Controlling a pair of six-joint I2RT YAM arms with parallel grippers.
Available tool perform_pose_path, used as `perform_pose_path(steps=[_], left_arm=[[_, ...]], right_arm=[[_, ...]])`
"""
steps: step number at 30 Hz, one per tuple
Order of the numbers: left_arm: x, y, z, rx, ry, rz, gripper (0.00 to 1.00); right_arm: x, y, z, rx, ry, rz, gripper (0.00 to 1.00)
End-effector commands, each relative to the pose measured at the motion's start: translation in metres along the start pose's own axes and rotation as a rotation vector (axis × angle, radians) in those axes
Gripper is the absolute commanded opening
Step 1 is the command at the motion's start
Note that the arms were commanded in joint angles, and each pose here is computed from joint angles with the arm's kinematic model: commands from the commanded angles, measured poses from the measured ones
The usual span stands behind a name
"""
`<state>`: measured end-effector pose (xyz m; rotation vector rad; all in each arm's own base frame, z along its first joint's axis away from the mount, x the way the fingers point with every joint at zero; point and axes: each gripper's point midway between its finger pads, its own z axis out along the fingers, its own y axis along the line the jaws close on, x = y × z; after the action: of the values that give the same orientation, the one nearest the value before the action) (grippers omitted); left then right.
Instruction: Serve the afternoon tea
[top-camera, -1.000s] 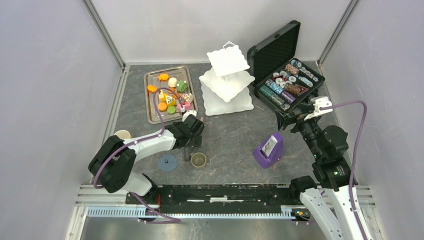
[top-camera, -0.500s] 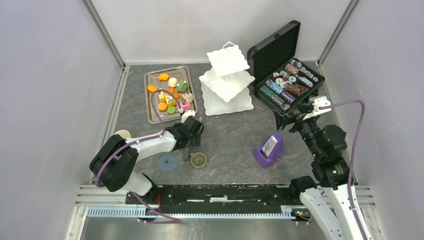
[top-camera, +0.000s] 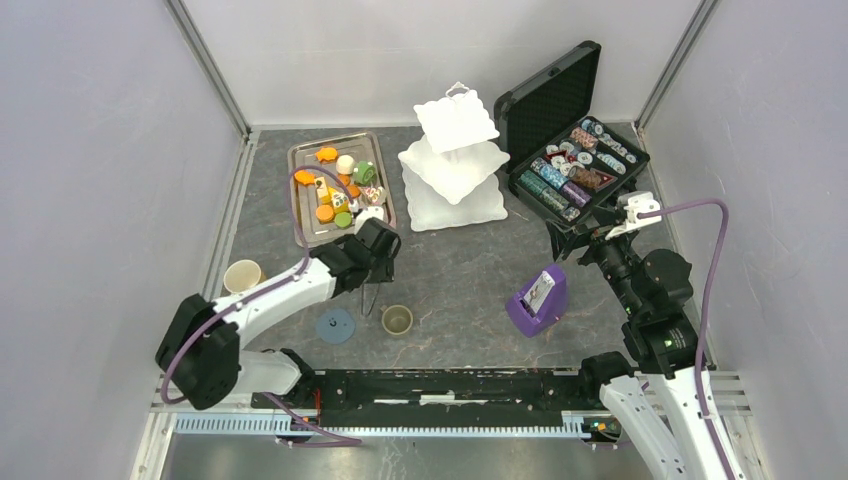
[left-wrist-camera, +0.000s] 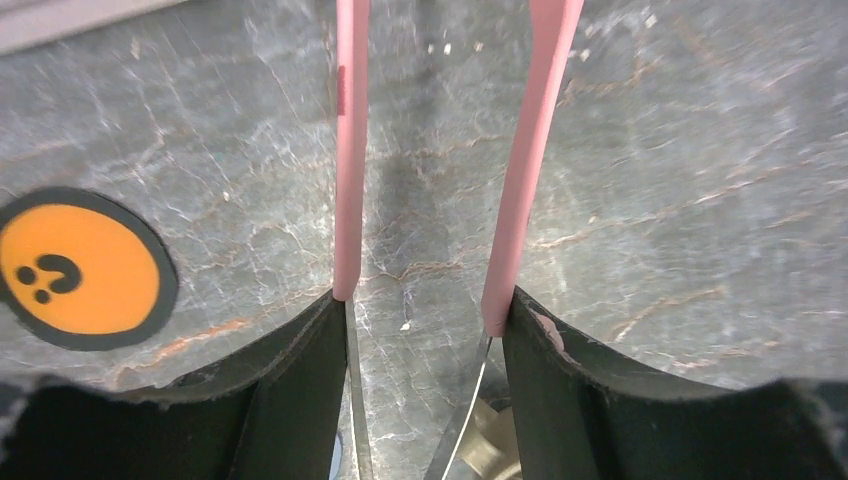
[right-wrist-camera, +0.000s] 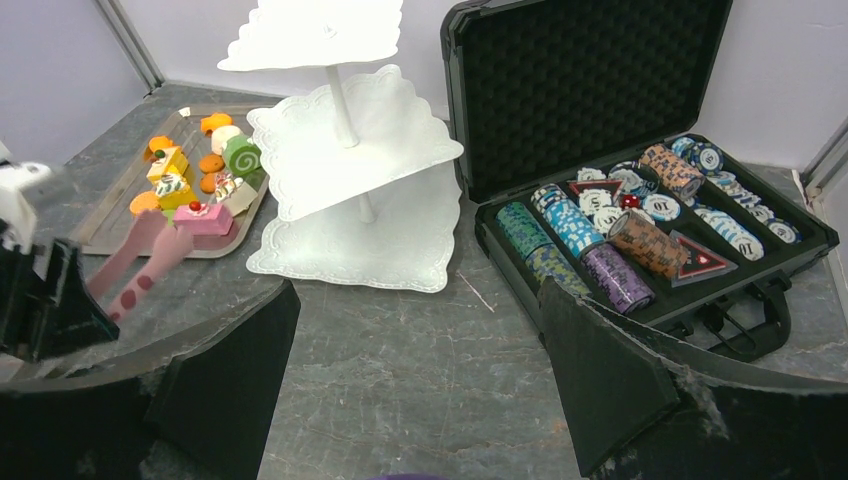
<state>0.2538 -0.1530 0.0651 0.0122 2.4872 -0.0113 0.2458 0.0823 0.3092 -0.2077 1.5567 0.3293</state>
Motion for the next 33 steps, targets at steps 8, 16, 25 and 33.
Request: perform_pose_path(steps=[8,16,25,33], left_arm=[[-0.066,0.016,-0.062,0.133,-0.014,-0.047,0.61],[-0.092,0.03,-0.069,0.202,0.111,-0.031,0.61],[-0.086,-0.029,-0.068,0.521,0.21,-0.156,0.6],[-0.071,-0.054,-0.058,0.419,0.149,-0.11,0.57]], right_arm=[[-0.007,0.003,0.004,-0.017,-0.035,0.009,0.98],[-0.001,0.007,0.005,-0.034,-0.025,0.024,0.98],[-0.001,0.006,0.003,-0.033,-0.021,0.022,0.98],[0.003,0.007,0.006,-0.041,-0.01,0.027,0.98]])
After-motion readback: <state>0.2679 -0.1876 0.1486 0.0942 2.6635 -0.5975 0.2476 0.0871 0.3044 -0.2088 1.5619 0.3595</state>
